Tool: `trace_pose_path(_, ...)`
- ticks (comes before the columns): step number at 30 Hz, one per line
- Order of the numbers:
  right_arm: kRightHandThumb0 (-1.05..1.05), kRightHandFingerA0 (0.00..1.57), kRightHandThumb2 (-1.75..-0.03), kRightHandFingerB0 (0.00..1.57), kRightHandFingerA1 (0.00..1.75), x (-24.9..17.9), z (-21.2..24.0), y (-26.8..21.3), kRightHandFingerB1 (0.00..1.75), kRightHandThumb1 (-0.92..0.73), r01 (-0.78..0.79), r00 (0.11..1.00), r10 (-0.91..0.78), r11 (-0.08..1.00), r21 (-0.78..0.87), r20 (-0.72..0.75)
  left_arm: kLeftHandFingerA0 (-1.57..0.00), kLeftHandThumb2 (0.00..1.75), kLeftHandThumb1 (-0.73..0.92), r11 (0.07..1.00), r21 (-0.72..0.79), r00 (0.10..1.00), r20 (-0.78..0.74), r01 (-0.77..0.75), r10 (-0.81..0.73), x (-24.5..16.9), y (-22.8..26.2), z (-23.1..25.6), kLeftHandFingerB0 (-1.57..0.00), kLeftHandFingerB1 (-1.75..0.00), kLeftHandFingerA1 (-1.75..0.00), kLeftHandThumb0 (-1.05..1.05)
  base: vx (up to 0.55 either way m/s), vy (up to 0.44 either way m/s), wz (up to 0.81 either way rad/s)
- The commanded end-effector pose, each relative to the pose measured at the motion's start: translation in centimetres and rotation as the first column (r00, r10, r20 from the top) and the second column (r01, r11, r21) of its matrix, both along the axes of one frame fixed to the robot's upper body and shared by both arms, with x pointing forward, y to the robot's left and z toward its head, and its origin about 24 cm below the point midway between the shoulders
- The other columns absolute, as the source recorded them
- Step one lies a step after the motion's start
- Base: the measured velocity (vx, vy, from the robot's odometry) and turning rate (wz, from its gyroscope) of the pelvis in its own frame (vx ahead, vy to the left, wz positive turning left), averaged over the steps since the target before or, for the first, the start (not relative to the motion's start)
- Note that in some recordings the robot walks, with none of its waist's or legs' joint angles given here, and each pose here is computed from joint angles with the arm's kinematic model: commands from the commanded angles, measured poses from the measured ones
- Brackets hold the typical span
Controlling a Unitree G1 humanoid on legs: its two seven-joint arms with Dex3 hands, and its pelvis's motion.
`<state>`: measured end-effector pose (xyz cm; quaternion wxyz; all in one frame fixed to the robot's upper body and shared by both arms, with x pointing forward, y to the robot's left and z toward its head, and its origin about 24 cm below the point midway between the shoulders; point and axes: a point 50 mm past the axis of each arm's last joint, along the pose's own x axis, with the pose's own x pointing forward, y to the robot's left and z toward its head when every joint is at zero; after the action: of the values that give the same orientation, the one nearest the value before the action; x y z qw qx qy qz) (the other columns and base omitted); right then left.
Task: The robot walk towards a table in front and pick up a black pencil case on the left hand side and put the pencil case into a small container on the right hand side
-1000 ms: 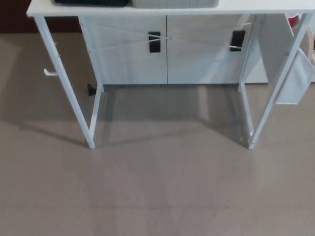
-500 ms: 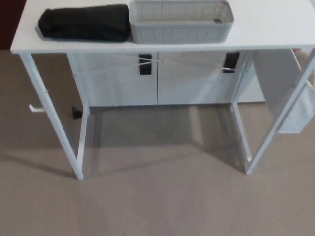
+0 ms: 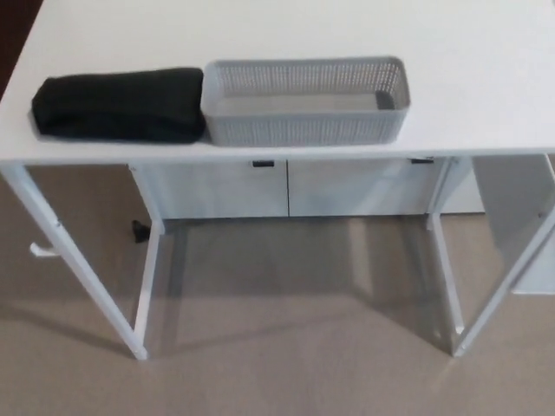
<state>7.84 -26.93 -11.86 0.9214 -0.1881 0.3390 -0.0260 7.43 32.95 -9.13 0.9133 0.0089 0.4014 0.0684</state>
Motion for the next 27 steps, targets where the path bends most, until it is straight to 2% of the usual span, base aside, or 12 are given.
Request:
trace_pose_path(1,-0.19,0.47,-0.58,0.15,0.52,-0.27,-0.03,-0.18,0.36,-0.65,0.007,1.0,-0.007,1.0,-0.014,-0.003,-0.35,0.94,0.48,1.0,0.015,1.0,-0.006,0.001,-0.001,-0.14,0.41,0.27,-0.17,-0.51,-0.6,-0.12,0.24,0.092,-0.19)
trace_pose_path(2,-0.19,0.47,-0.58,0.15,0.52,-0.27,-0.03,-0.18,0.36,-0.65,0.007,1.0,-0.007,1.0,-0.014,-0.003,-0.35,0.94,0.48,1.0,0.015,1.0,-0.006,0.001,-0.001,-0.14,0.41,0.27,-0.17,-0.51,-0.6,-0.12,0.18,0.099,-0.21)
trace_pose_path(3,-0.16,0.39,-0.9,0.05,0.61,-0.2,-0.11,-0.04,0.47,-0.48,0.003,1.0,-0.004,1.0,-0.003,-0.014,-0.36,0.94,0.48,1.0,0.024,1.0,-0.011,-0.006,0.006,0.02,0.65,0.21,-0.18,-0.51,-0.6,-0.11,0.24,0.113,-0.14)
trace_pose_path(7,-0.16,0.38,-0.9,0.05,0.61,-0.14,-0.09,0.01,0.47,-0.48,0.004,1.0,-0.004,1.0,-0.001,-0.012,-0.36,0.95,0.49,1.0,0.026,1.0,-0.006,0.0,0.001,0.19,0.62,0.3,-0.17,-0.51,-0.6,-0.11,0.29,0.206,-0.15)
trace_pose_path(8,-0.16,0.38,-0.9,0.06,0.62,-0.12,-0.12,0.0,0.47,-0.48,0.011,1.0,-0.011,1.0,0.006,-0.012,-0.47,0.6,0.69,1.0,0.029,1.0,-0.009,-0.006,0.007,0.22,0.64,0.25,-0.31,-0.34,-0.43,-0.14,0.25,0.218,0.08)
trace_pose_path(9,-0.16,0.39,-0.9,0.08,0.62,-0.1,-0.12,0.0,0.48,-0.47,0.012,1.0,-0.012,1.0,0.006,-0.009,-0.36,0.95,0.49,1.0,0.026,1.0,-0.008,-0.006,0.006,0.23,0.62,0.28,-0.18,-0.51,-0.6,-0.11,0.2,0.135,0.02)
trace_pose_path(10,-0.17,0.38,-0.9,0.08,0.61,-0.12,-0.1,-0.01,0.48,-0.48,0.009,1.0,-0.009,1.0,0.005,-0.008,-0.47,0.6,0.68,1.0,0.025,1.0,-0.007,-0.003,0.003,0.23,0.61,0.31,-0.31,-0.34,-0.42,-0.14,0.22,0.083,0.06)
trace_pose_path(14,-0.17,0.38,-0.9,0.08,0.61,-0.14,-0.09,-0.03,0.48,-0.48,0.004,1.0,-0.004,1.0,0.004,-0.007,-0.47,0.6,0.68,1.0,0.028,1.0,-0.007,-0.002,0.002,0.24,0.6,0.35,-0.31,-0.34,-0.42,-0.14,0.14,-0.001,0.09)
trace_pose_path(15,-0.18,0.38,-0.9,0.08,0.61,-0.14,-0.1,0.05,0.48,-0.49,0.006,1.0,-0.006,1.0,0.001,-0.007,-0.34,0.96,0.51,1.0,0.017,1.0,-0.001,0.004,-0.004,0.3,0.67,0.38,-0.16,-0.5,-0.59,-0.11,0.13,-0.082,0.1)
trace_pose_path(19,-0.16,0.36,-0.91,0.07,0.6,-0.04,-0.17,0.08,0.48,-0.49,0.026,1.0,-0.026,1.0,0.015,-0.012,-0.35,0.96,0.5,1.0,0.027,1.0,0.0,0.012,-0.012,0.44,0.64,0.47,-0.17,-0.51,-0.59,-0.12,0.08,-0.151,0.07)
trace_pose_path(20,-0.16,0.38,-0.9,0.08,0.61,0.0,-0.2,0.09,0.48,-0.48,0.024,1.0,-0.024,1.0,0.014,-0.012,-0.46,0.6,0.7,1.0,0.028,1.0,0.0,0.013,-0.013,0.53,0.63,0.54,-0.3,-0.34,-0.43,-0.14,0.16,-0.186,0.16)
trace_pose_path(27,-0.16,0.39,-0.9,0.08,0.61,0.16,-0.2,0.13,0.48,-0.48,0.012,1.0,-0.012,1.0,0.004,-0.005,-0.47,0.6,0.69,0.999,0.036,1.0,0.004,0.02,-0.02,0.71,0.57,0.65,-0.3,-0.35,-0.44,-0.14,0.09,-0.036,0.06)
